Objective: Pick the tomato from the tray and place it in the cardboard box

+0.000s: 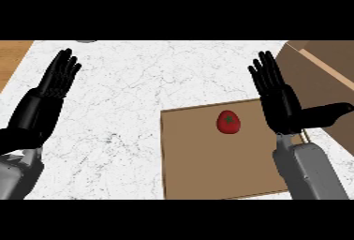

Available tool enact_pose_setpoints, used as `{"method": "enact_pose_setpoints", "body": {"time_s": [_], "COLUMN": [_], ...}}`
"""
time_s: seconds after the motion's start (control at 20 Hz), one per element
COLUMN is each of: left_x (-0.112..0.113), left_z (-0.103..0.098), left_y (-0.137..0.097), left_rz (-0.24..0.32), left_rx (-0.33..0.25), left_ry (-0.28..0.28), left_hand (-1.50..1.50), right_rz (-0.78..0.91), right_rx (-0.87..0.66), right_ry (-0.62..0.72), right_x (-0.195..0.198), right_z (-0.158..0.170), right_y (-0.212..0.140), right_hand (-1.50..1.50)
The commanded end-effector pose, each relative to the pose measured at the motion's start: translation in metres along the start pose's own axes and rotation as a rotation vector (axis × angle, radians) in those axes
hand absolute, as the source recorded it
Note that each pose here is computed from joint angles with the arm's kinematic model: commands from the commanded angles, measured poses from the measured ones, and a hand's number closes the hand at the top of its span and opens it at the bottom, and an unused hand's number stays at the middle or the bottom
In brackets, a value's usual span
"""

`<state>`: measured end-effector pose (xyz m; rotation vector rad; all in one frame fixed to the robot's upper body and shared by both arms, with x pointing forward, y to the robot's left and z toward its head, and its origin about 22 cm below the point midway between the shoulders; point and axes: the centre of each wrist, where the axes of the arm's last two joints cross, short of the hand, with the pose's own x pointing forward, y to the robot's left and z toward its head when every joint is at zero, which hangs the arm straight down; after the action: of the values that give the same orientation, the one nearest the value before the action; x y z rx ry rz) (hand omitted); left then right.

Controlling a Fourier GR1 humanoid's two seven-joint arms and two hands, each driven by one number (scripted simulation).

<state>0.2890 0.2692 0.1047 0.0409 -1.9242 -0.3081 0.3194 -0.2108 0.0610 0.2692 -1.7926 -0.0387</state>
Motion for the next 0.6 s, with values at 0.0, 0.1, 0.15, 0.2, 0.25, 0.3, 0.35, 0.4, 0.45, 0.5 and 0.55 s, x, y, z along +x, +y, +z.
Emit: {"method": "enact_pose_setpoints", "body": {"time_s": [0.0,0.1,0.15,0.2,0.25,0.3,0.35,0.4,0.45,0.5,0.55], "left_x": [-0.001,-0.007,-0.016,-0.018,-0.023,-0.028,-0.029,-0.026,-0.036,-0.041,-0.031], "left_z": [0.003,0.0,0.009,0.012,0.022,0.023,0.025,0.029,0.018,0.022,0.013], "left_y": [-0.003,0.007,0.013,0.013,0.018,0.008,0.002,0.006,0.007,-0.004,0.0], "left_rz": [-0.058,-0.122,-0.159,-0.175,-0.212,-0.156,-0.158,-0.155,-0.147,-0.156,-0.144], "left_rx": [-0.026,-0.029,-0.024,-0.04,-0.053,-0.065,-0.09,-0.091,-0.091,-0.106,-0.116], "left_ry": [0.016,0.058,0.086,0.117,0.146,0.173,0.178,0.169,0.181,0.174,0.172], "left_hand": [0.0,0.0,0.0,0.0,0.0,0.0,0.0,0.0,0.0,0.0,0.0], "right_rz": [0.072,0.256,0.327,0.418,0.517,0.832,0.822,0.832,0.816,0.847,0.891], "right_rx": [-0.074,-0.127,-0.187,-0.22,-0.254,-0.205,-0.273,-0.294,-0.261,-0.241,-0.201], "right_ry": [-0.068,-0.15,-0.192,-0.238,-0.298,-0.037,-0.042,-0.051,-0.058,-0.085,-0.11], "right_x": [0.026,0.07,0.093,0.117,0.135,0.108,0.107,0.114,0.112,0.121,0.113], "right_z": [-0.011,-0.007,-0.014,-0.013,-0.012,0.001,0.006,0.011,0.02,0.031,0.042], "right_y": [-0.015,-0.032,-0.037,-0.055,-0.062,-0.098,-0.095,-0.087,-0.076,-0.074,-0.07], "right_hand": [-1.5,-1.5,-1.5,-1.5,-1.5,-1.5,-1.5,-1.5,-1.5,-1.5,-1.5]}}
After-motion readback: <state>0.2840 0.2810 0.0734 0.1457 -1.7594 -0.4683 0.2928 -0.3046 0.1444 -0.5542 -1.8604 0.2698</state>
